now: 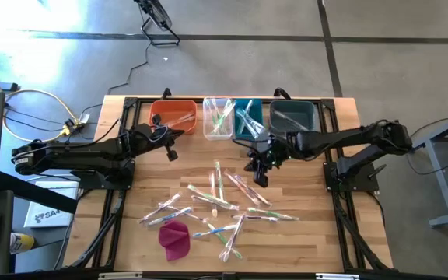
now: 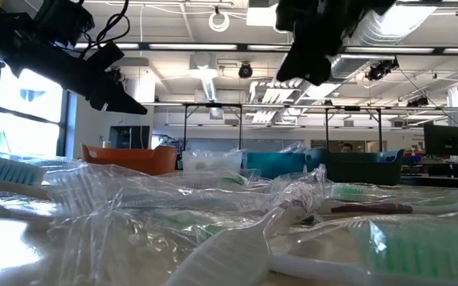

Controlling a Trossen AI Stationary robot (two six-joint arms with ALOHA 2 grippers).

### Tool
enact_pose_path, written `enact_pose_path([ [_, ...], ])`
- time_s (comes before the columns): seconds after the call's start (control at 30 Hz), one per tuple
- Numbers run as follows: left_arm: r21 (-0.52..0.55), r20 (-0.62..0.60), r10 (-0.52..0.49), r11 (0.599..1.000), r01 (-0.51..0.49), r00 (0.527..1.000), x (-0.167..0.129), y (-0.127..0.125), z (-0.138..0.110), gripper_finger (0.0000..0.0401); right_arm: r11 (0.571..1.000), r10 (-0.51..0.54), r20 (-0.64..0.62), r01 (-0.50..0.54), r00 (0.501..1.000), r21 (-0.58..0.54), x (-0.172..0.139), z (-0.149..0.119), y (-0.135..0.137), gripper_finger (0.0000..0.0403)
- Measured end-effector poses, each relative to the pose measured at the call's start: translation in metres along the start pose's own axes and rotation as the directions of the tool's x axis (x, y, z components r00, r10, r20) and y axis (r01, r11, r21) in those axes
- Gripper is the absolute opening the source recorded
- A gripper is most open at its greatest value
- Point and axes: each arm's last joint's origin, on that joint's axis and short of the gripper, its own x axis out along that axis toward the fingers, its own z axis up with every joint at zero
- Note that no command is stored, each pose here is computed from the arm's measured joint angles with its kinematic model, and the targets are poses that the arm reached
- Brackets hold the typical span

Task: Pick & Place Toothbrushes
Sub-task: Put the purple toothbrush into the green bin

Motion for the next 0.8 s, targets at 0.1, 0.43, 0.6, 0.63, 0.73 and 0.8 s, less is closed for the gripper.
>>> enact_pose_path([
  [0.1, -0.011, -0.001, -0.007, 1.000, 0.007, 1.000, 0.000, 0.000, 0.000, 0.0009, 0.999, 0.009, 0.025, -0.011, 1.000, 0.052, 0.010, -0.012, -0.005, 0.0004],
  [0.43, -0.022, 0.000, -0.010, 1.000, 0.010, 1.000, 0.000, 0.000, 0.000, 0.0009, 0.983, -0.098, 0.036, 0.091, 0.995, 0.159, 0.022, -0.037, 0.002, 0.0004],
  [0.6, -0.023, 0.000, -0.010, 1.000, 0.010, 1.000, 0.000, 0.000, 0.000, 0.0009, 0.972, -0.177, 0.078, 0.161, 0.981, 0.172, 0.022, -0.042, 0.016, 0.0004],
  [0.63, -0.023, 0.000, -0.010, 1.000, 0.010, 1.000, 0.000, 0.000, 0.000, 0.0009, 0.968, -0.194, 0.088, 0.176, 0.977, 0.178, 0.022, -0.043, 0.018, 0.0004],
  [0.73, -0.024, 0.000, -0.011, 1.000, 0.011, 1.000, 0.000, 0.000, 0.000, 0.0009, 0.960, -0.234, 0.114, 0.211, 0.966, 0.185, 0.022, -0.047, 0.026, 0.0003],
  [0.8, -0.024, 0.001, -0.010, 1.000, 0.010, 1.000, 0.000, 0.000, 0.000, 0.0009, 0.956, -0.246, 0.125, 0.219, 0.961, 0.194, 0.021, -0.047, 0.032, 0.0003],
])
